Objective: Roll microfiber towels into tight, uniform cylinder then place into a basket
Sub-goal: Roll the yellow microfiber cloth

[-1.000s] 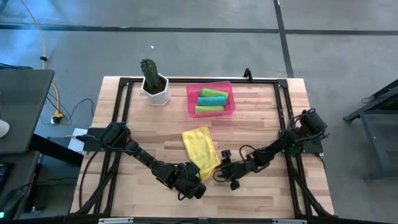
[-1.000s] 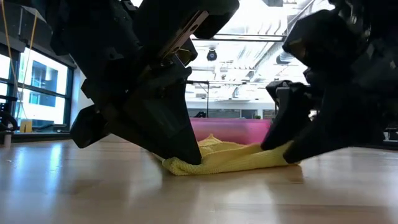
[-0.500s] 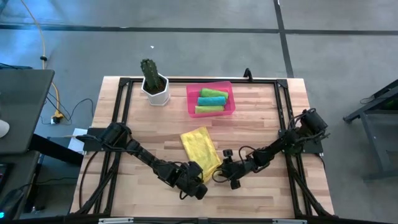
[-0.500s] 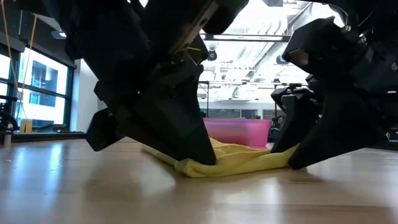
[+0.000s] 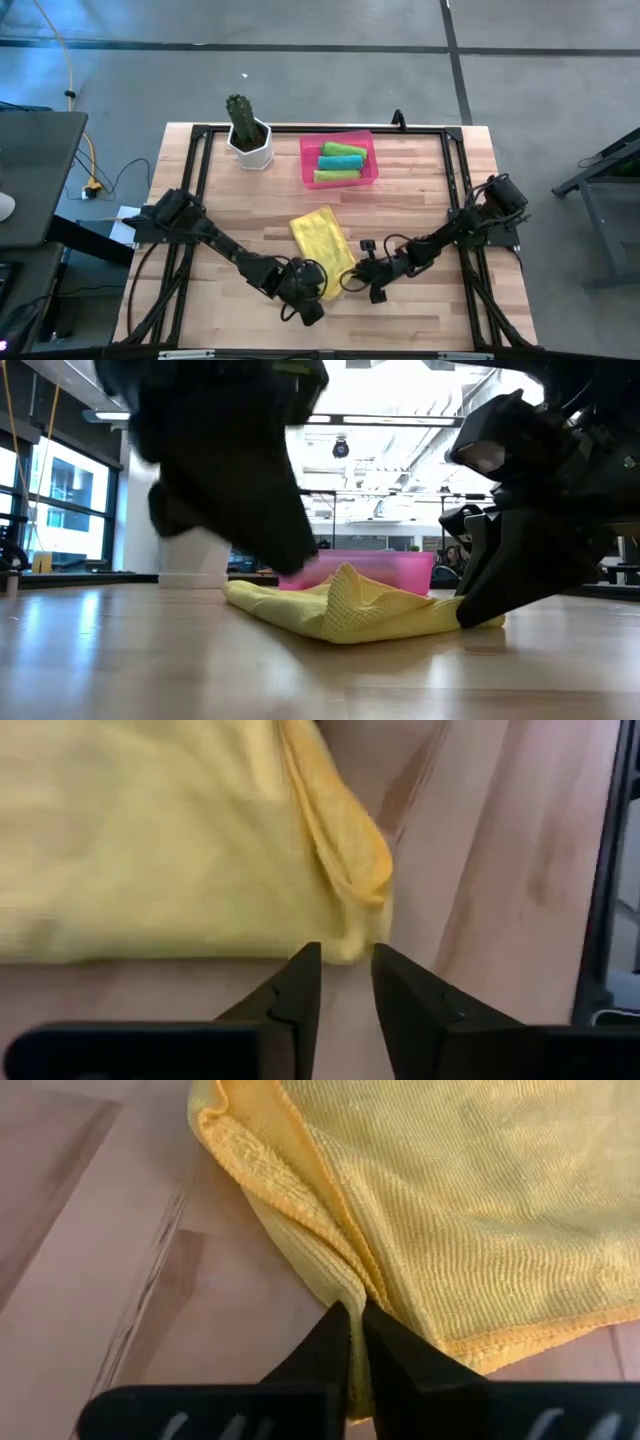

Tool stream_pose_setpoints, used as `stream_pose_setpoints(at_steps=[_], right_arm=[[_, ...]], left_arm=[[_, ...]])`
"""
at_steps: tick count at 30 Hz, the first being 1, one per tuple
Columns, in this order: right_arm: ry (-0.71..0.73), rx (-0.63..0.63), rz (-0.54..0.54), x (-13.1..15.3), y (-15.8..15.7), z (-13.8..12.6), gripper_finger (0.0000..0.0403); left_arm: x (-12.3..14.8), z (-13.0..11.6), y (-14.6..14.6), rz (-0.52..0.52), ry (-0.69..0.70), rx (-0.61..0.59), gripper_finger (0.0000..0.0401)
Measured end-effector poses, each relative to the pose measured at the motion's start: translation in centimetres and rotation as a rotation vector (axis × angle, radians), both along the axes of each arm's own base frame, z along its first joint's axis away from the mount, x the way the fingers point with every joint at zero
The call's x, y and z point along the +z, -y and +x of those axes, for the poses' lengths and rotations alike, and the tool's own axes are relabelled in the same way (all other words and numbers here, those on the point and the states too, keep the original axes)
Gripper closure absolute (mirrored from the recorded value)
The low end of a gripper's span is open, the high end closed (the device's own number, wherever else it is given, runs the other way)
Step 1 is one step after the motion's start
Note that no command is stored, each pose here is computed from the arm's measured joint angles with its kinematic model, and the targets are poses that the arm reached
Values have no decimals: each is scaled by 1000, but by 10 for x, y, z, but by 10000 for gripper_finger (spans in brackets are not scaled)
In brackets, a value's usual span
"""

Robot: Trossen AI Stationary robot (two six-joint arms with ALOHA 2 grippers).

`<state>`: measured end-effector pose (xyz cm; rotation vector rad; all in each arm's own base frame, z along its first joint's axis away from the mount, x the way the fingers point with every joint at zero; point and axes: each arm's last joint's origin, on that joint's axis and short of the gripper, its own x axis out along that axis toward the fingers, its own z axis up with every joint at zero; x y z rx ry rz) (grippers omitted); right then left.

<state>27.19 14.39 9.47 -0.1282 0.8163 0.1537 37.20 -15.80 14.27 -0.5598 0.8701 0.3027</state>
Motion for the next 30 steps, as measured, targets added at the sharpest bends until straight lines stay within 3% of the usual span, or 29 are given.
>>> stream_pose_setpoints(at_steps=[3, 7, 11, 14, 23, 30], right_arm=[[-12, -9, 14, -1, 0, -1, 399], [-18, -33, 38, -1, 0, -1, 397], [-17, -40, 49, -1, 0, -1, 399], [-14, -39, 52, -1, 0, -1, 400], [-11, -40, 58, -1, 0, 0, 401], [-7, -59, 60, -1, 0, 0, 402]], left_arm=[[17, -4, -4, 3, 13, 9, 312], [30, 4, 6, 4, 168, -63, 311], [17, 11, 19, 48, 237, -152, 311], [8, 14, 22, 93, 264, -154, 311], [-23, 21, 25, 242, 246, -267, 311], [-34, 18, 22, 290, 173, -295, 311]])
